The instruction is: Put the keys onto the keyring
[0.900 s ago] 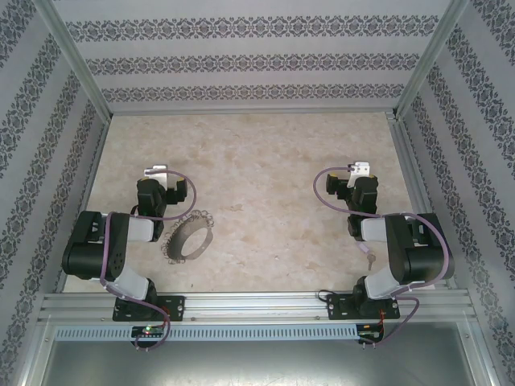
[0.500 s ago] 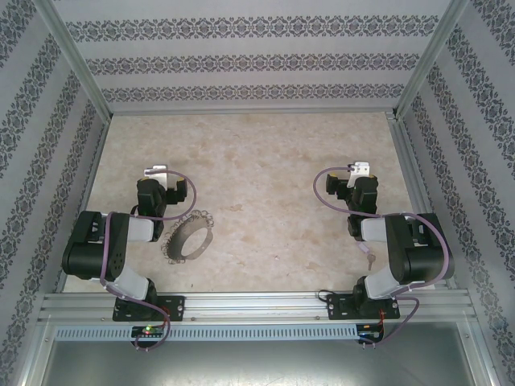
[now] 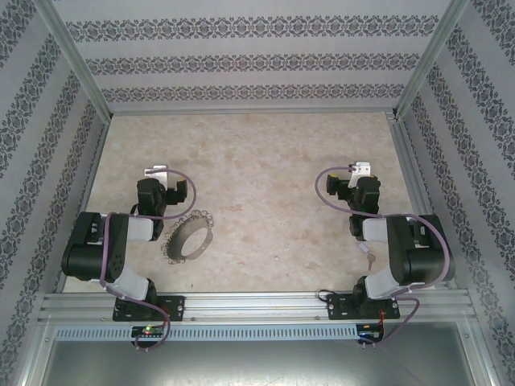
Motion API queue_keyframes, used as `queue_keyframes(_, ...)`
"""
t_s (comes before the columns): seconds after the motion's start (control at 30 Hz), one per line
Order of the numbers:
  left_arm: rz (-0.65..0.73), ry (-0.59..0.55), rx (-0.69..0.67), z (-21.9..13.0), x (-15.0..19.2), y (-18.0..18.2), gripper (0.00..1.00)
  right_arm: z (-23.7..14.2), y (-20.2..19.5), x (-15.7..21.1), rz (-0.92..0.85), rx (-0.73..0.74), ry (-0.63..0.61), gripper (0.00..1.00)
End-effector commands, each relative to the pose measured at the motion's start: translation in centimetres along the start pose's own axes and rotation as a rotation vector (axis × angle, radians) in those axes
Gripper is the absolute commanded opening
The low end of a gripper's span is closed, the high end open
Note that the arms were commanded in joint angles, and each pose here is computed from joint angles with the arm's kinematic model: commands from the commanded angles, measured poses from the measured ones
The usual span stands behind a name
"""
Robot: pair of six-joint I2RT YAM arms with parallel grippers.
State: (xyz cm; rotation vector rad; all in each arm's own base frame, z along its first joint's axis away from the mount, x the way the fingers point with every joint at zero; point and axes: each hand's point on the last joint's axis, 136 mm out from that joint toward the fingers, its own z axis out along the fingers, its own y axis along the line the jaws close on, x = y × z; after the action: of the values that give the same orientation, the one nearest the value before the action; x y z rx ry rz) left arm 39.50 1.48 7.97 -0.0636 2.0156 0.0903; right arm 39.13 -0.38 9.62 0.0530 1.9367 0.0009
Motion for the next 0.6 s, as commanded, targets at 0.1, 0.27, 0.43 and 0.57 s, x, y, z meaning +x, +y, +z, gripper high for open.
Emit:
queue_keyframes(0.1, -0.107, 0.077, -0.031, -2.0, -5.2, 0.7, 1.0, -2.5, -1.4, -6.0, 0.097, 0.087, -0.031, 0.98)
queue_keyframes(0.27, -0.284, 0.201, 0.034, -5.4, -6.3, -1.0, 0.98, -5.1, -1.7, -9.7, 0.406, 0.041, -0.107, 0.98)
queue_keyframes(0.43, -0.368, 0.324, 0.169, -10.3, -4.5, -4.2, 0.96, -6.0, 2.5, -10.7, 0.476, -0.204, -0.026, 0.98)
queue_keyframes(0.57, -0.472, 0.413, 0.294, -13.8, -2.2, -6.5, 0.92, -5.9, 5.9, -8.3, 0.503, -0.324, 0.167, 0.91)
